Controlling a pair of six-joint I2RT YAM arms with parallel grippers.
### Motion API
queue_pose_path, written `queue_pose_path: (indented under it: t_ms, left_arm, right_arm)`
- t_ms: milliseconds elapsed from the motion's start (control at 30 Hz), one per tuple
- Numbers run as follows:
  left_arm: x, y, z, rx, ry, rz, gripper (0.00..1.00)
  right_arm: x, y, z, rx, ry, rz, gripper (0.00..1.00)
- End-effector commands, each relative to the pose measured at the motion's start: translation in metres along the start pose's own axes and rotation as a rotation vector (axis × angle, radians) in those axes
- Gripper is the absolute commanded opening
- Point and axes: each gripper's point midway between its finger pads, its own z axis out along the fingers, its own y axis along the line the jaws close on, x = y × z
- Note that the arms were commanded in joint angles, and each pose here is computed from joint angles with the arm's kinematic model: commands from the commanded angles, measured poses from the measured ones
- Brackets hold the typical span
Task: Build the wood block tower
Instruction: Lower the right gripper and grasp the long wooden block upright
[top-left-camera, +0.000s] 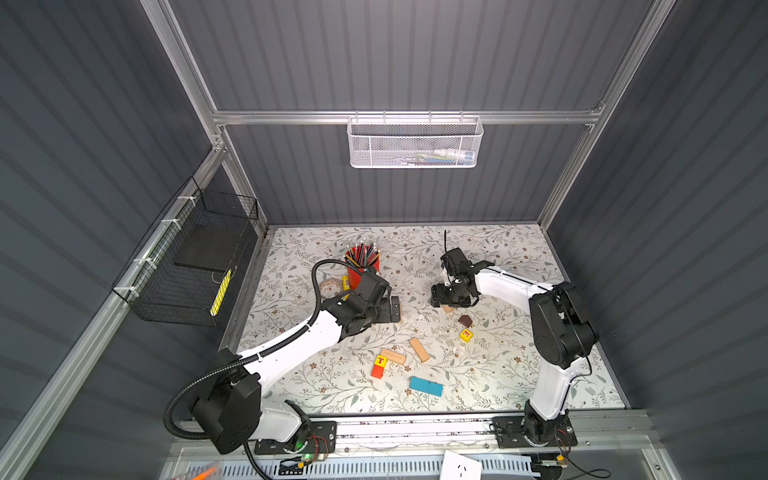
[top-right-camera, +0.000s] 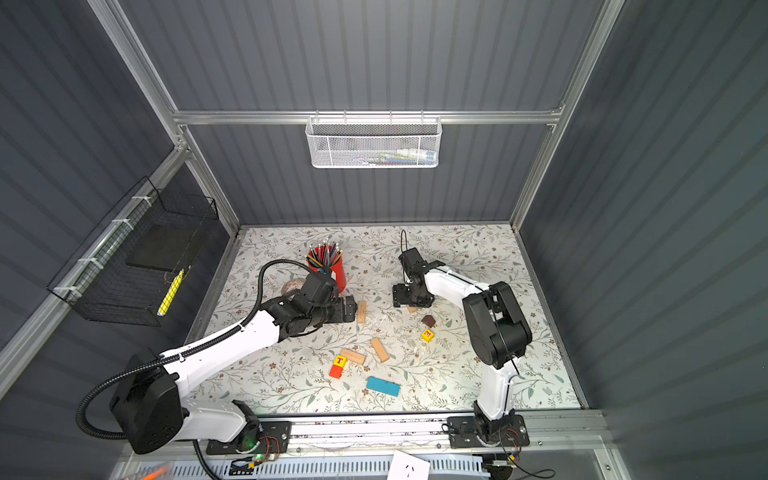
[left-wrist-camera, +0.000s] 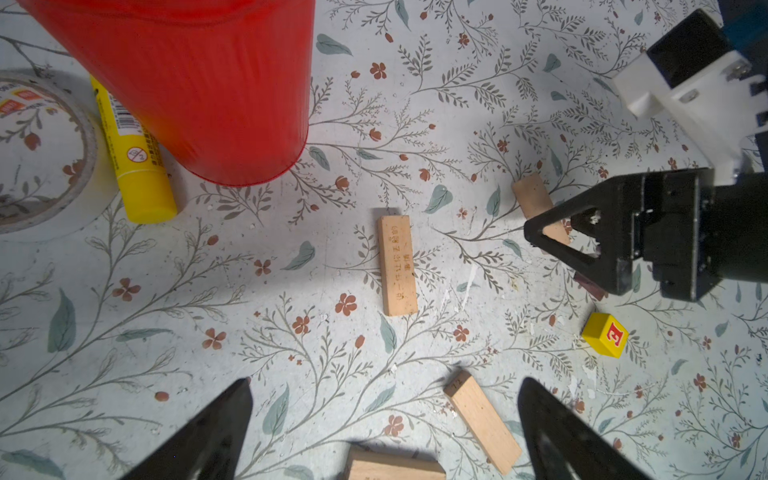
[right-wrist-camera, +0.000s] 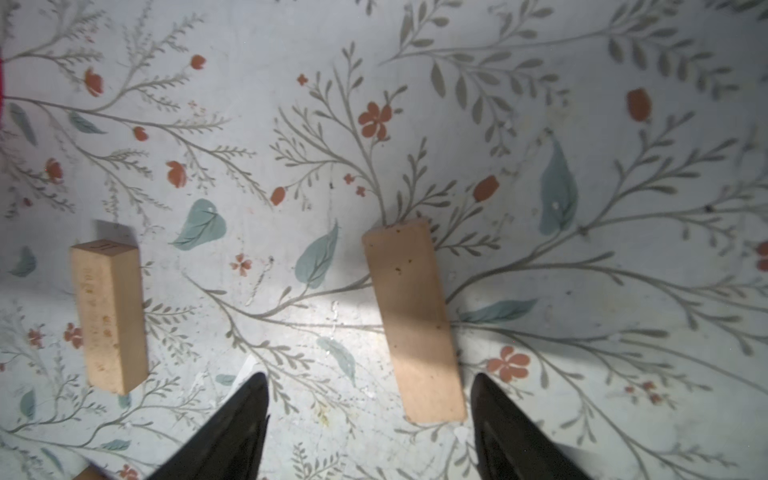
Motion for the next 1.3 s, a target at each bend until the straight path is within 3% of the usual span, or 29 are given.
queue_pose_path:
  t_ms: [0, 300, 733, 1267]
  left_arm:
    - [-0.008, 0.000, -0.009, 0.003, -0.047, -0.025, 1.00]
    - [-0.009, 0.003, -0.009, -0.011, -0.062, -0.047, 1.00]
    - [-0.008, 0.010, -0.006, -0.041, -0.070, -0.074, 1.00]
    - [0.005, 0.029, -0.012, -0.049, -0.073, -0.138, 0.99]
  right_arm:
    - [-0.004, -0.008, 0.004, 0.064, 0.008, -0.037, 0.73]
    - [-0.002, -0.009, 0.018, 0.065, 0.035, -0.106, 0.58]
    - [0.015, 0.008, 0.019, 0.011, 0.048, -0.101, 0.36]
    - [0.044, 0.064, 0.010, -0.057, 0.046, 0.000, 0.34]
